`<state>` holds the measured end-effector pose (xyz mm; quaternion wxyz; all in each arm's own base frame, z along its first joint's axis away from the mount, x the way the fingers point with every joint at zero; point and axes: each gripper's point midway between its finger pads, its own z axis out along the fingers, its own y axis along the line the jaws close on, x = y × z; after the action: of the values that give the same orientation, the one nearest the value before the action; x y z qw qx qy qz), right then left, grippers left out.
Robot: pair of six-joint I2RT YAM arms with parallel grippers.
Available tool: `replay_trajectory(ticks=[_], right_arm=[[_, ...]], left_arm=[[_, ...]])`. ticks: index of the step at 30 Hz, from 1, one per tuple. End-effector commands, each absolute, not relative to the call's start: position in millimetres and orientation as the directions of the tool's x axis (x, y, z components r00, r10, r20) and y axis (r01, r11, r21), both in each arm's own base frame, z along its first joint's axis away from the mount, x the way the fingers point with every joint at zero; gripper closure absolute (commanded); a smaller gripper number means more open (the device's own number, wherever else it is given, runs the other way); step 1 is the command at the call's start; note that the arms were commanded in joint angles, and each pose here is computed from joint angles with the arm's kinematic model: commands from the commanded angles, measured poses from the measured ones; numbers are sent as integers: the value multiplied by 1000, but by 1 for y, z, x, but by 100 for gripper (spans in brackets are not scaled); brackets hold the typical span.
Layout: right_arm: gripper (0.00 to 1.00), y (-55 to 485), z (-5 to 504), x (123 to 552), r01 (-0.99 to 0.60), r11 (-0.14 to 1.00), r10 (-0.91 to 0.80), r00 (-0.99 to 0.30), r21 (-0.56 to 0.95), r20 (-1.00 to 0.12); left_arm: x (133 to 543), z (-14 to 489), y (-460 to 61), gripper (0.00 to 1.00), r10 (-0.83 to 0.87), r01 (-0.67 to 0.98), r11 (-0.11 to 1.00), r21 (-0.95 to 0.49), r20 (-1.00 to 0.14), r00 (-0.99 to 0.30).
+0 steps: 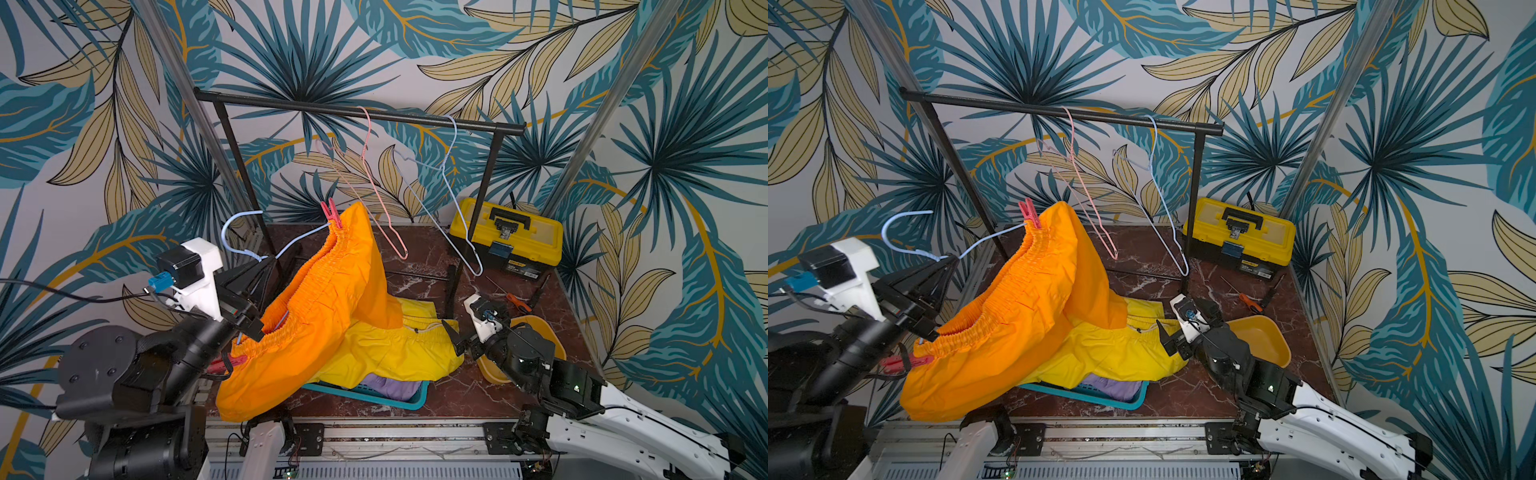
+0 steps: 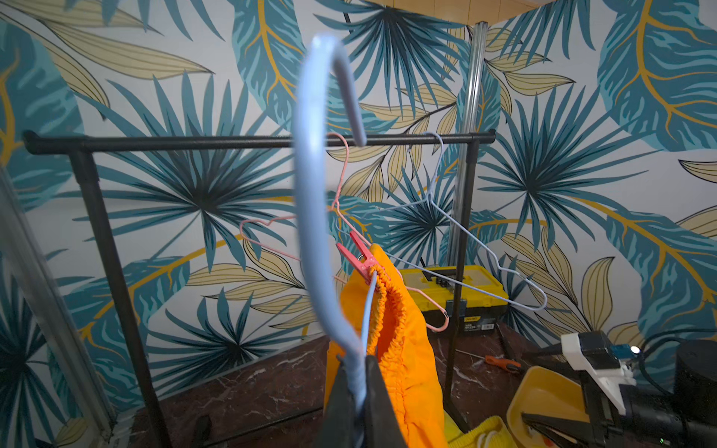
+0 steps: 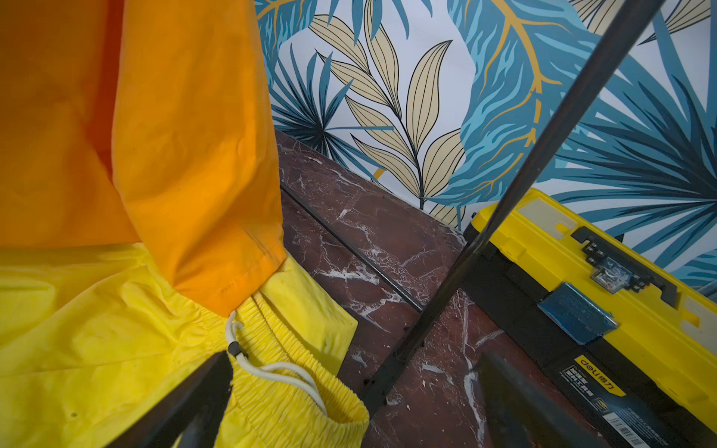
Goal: Remove the clothespins securing shorts to the hanger
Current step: Place the hanger in the basket.
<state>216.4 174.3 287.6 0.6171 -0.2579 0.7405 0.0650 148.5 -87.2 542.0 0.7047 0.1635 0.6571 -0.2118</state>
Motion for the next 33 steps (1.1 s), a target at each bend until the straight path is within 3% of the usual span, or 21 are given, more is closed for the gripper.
replay_trajectory(ticks=[1, 9, 15, 21, 23, 26, 33], right_arm=[[0, 177, 301, 215, -473, 858, -274, -95, -199, -957], [1, 186, 319, 217, -495, 855, -269, -167, -155, -949], [0, 197, 338, 209, -580, 812, -208, -181, -66, -961], [0, 193, 314, 241, -516, 852, -130, -376, 90, -918], [0, 197, 310, 247, -514, 850, -104, -382, 118, -918], [0, 213, 313, 245, -589, 794, -93, -360, 149, -928], [5, 243, 305, 262, -728, 609, -22, -411, 314, -912]], left_arm=[[154, 521, -101, 100, -48, 617, 787, -31, -999, 11], [171, 456, -119, 100, 22, 775, 630, -50, -996, -82], [180, 418, -135, 100, 87, 875, 484, -26, -993, -77], [217, 381, -142, 100, 143, 873, 480, -82, -975, -169], [217, 386, -145, 100, 128, 888, 449, -100, -976, -175], [210, 395, -151, 100, 125, 918, 389, -75, -983, -134], [237, 365, -163, 100, 149, 911, 367, -188, -955, -257]])
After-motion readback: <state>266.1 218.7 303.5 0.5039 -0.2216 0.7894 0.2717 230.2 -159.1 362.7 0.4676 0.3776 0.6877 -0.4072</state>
